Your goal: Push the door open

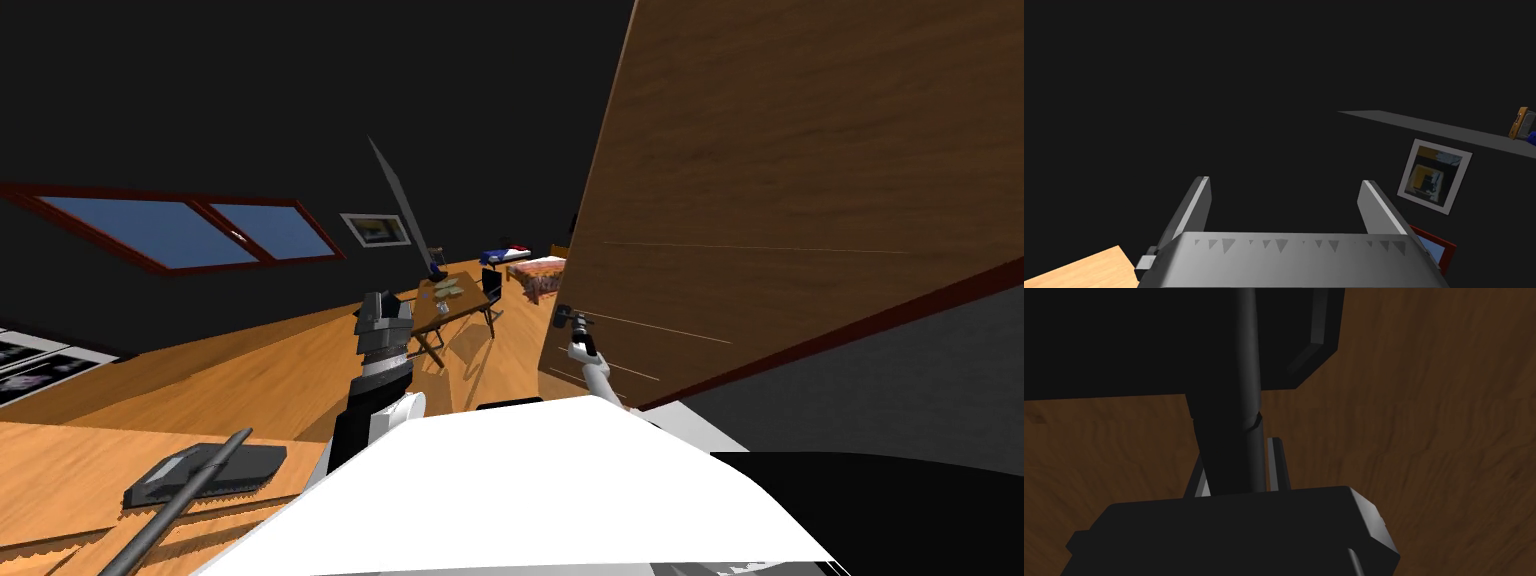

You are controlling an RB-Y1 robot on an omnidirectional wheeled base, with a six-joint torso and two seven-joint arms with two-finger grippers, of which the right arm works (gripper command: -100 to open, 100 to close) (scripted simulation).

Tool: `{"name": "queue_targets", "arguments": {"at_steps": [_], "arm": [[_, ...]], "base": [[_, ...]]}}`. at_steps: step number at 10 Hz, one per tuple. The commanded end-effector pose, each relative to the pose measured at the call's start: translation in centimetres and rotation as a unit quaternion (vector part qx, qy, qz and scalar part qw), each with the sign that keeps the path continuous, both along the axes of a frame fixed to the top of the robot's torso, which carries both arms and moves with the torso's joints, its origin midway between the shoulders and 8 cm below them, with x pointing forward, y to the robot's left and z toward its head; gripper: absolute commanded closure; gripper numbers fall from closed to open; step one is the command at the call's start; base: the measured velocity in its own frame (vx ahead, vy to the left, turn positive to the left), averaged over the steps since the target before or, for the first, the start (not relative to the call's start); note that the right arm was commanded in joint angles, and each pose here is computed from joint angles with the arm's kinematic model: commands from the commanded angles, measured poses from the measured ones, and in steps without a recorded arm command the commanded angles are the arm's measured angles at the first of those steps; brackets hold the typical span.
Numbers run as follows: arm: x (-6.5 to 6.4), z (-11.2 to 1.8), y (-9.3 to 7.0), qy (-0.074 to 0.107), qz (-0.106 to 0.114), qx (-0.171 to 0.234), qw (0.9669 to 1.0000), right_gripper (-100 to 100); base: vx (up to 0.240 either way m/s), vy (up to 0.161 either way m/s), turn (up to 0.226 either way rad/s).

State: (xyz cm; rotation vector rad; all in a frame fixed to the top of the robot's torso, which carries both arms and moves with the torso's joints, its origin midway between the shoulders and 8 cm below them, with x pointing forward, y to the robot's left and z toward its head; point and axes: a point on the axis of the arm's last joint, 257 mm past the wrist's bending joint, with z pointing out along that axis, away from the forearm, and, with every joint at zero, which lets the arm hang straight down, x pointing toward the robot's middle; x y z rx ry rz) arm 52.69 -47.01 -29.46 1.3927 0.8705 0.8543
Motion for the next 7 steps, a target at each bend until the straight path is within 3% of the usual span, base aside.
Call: {"name": "queue_targets", "arguments": {"at_steps": [1, 4, 7], "arm": [[-0.2, 0.4, -0.8, -0.004, -0.009, -0.001, 1.0000, 100], [-0.9, 0.0, -1.7, -0.001, -0.019, 0.001, 0.9998, 100], [-2.1, 0.2, -3.9, -0.003, -0.042, 0.001, 0.9991, 100]], "base": [[0.185, 0.072, -0.070], [0.145, 0.045, -0.058], [0.183, 0.023, -0.055]]}}
